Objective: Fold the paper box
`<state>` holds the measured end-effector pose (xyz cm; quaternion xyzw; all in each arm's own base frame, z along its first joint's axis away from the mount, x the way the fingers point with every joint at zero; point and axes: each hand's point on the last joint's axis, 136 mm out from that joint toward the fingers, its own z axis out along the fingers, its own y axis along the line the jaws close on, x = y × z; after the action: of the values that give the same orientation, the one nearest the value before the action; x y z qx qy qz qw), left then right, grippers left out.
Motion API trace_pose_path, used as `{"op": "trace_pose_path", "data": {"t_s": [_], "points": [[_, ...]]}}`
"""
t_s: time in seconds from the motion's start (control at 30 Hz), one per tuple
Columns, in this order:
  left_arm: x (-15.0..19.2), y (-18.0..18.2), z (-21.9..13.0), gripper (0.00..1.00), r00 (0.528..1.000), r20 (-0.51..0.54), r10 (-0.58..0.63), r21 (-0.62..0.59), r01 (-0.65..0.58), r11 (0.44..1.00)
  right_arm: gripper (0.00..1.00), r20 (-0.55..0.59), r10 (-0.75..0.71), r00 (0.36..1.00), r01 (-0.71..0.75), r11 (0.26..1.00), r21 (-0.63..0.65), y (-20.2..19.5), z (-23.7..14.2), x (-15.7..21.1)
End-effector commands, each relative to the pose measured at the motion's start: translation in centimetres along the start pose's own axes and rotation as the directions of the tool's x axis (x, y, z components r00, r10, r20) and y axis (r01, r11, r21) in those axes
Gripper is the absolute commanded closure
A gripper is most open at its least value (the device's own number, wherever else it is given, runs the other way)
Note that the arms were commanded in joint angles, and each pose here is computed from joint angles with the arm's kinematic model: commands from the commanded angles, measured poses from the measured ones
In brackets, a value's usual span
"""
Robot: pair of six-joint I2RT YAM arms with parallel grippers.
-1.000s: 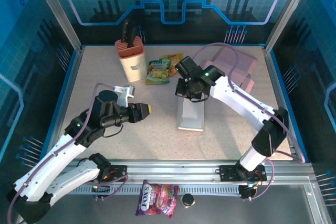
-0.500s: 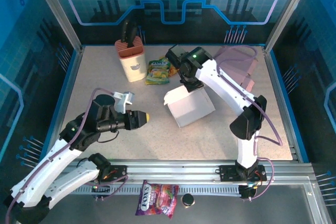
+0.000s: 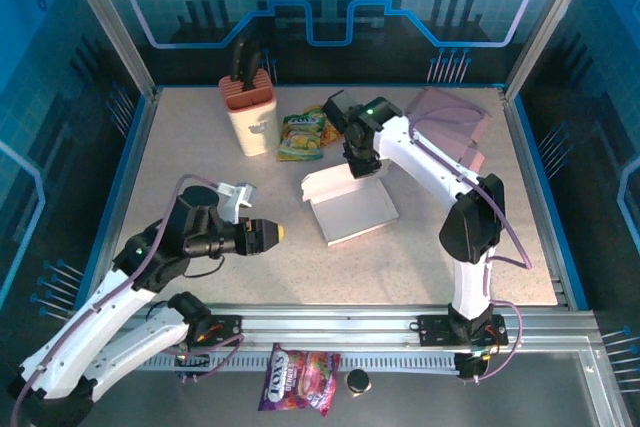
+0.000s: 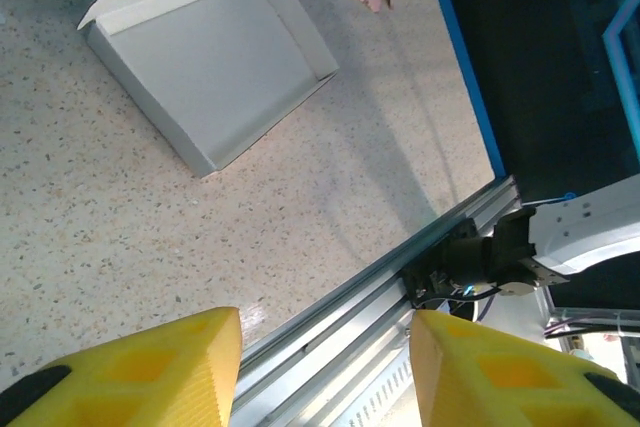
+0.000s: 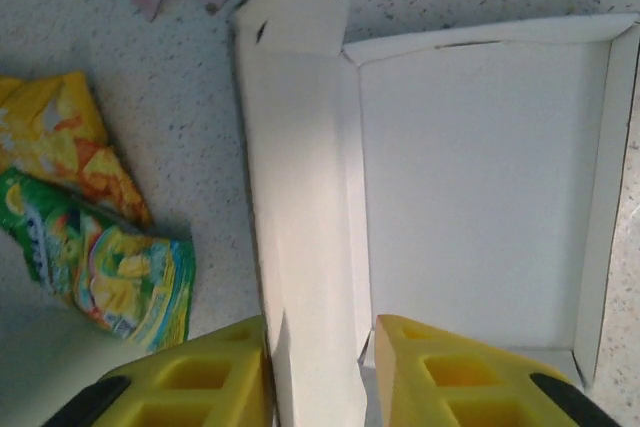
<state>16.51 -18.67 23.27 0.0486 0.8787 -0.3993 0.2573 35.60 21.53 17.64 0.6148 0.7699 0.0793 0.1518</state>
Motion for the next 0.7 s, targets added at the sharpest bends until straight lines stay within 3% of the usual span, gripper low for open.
{"op": "trace_pose_path", "data": {"t_s": [0.0,0.1,0.2,0.23,0.3,0.37,0.43,0.57,0.67], "points": [[-0.7,0.3,1.1,0.50,0.999,0.007,0.044,-0.014,-0.044,0.999,0.61,-0.008,-0.064,0.998,0.062,0.987,-0.149,2.1,-2.3,-1.7],[-1.7,0.8,1.9,0.48,0.998,0.015,0.068,-0.057,-0.067,0.996,0.54,0.070,-0.229,0.971,0.239,0.939,-0.246,3.3,-4.4,-3.9],[-2.7,1.3,2.6,0.44,0.997,0.021,0.078,-0.104,-0.075,0.992,0.48,0.210,-0.444,0.871,0.491,0.771,-0.407,5.9,-7.4,-5.6],[-3.1,1.4,2.9,0.43,0.996,0.023,0.081,-0.118,-0.078,0.990,0.44,0.288,-0.511,0.810,0.585,0.669,-0.459,6.9,-8.8,-6.0],[-3.8,1.8,3.3,0.31,0.996,0.028,0.084,-0.146,-0.079,0.986,0.37,0.421,-0.618,0.664,0.737,0.445,-0.508,7.5,-10.8,-6.4],[-4.3,2.4,3.8,0.27,0.996,0.028,0.089,-0.183,-0.083,0.980,0.32,0.546,-0.686,0.482,0.843,0.192,-0.502,6.9,-12.4,-6.6],[-4.8,3.0,4.1,0.27,0.995,0.033,0.098,-0.220,-0.089,0.971,0.30,0.620,-0.724,0.303,0.901,0.005,-0.434,5.1,-12.4,-6.8],[-5.5,4.1,4.5,0.28,0.990,0.040,0.137,-0.289,-0.120,0.950,0.32,0.662,-0.749,0.010,0.939,-0.220,-0.264,1.2,-8.5,-7.9],[-5.7,4.7,5.0,0.29,0.984,0.020,0.177,-0.311,-0.162,0.936,0.35,0.684,-0.725,-0.082,0.925,-0.311,-0.219,-0.3,-5.3,-8.5]]}}
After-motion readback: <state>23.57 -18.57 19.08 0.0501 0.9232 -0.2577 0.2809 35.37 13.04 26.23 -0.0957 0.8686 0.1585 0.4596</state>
